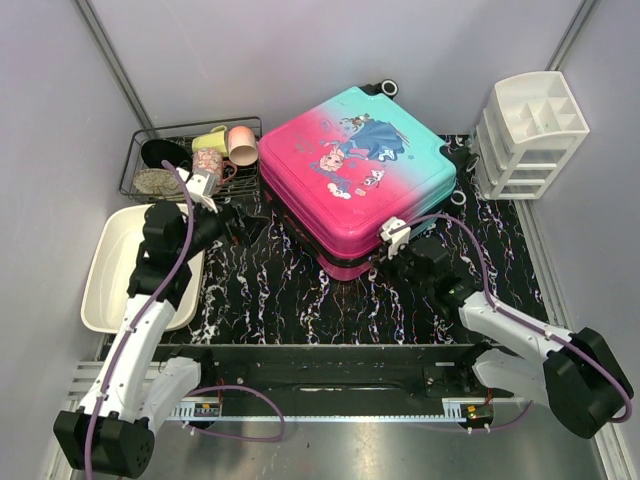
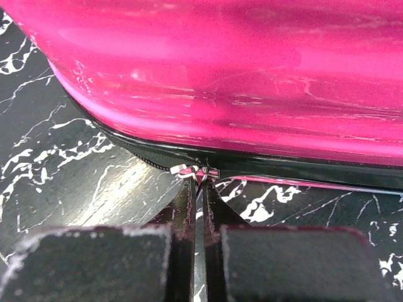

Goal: Open, take out, and arrange the luggage

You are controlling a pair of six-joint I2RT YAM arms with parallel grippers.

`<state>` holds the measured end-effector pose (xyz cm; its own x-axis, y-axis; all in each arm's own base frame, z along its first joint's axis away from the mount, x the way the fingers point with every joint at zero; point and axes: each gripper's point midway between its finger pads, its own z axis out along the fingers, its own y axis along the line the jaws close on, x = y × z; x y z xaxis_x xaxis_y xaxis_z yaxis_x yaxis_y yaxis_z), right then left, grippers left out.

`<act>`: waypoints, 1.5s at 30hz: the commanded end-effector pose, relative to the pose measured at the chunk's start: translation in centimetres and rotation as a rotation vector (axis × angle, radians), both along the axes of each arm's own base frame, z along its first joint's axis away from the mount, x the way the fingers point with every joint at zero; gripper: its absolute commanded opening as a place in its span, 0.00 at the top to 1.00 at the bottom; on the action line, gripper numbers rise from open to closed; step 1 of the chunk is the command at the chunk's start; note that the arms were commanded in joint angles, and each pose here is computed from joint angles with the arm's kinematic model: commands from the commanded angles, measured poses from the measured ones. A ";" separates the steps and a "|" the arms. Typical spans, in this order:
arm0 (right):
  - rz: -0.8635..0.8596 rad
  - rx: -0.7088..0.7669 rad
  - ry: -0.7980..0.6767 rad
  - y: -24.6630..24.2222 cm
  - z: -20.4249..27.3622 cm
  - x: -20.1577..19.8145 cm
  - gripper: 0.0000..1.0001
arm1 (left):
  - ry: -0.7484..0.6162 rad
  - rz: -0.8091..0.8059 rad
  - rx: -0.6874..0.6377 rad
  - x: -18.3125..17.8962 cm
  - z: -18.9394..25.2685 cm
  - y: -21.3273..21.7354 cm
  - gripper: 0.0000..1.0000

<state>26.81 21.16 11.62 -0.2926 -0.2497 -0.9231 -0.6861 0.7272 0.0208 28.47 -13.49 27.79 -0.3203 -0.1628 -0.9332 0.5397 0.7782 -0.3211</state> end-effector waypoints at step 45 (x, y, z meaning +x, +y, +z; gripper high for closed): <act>-0.071 0.033 -0.028 -1.2 4.6 -0.1 1.00 | -0.934 -1.368 1.090 -13.7 -12.7 -15.9 0.31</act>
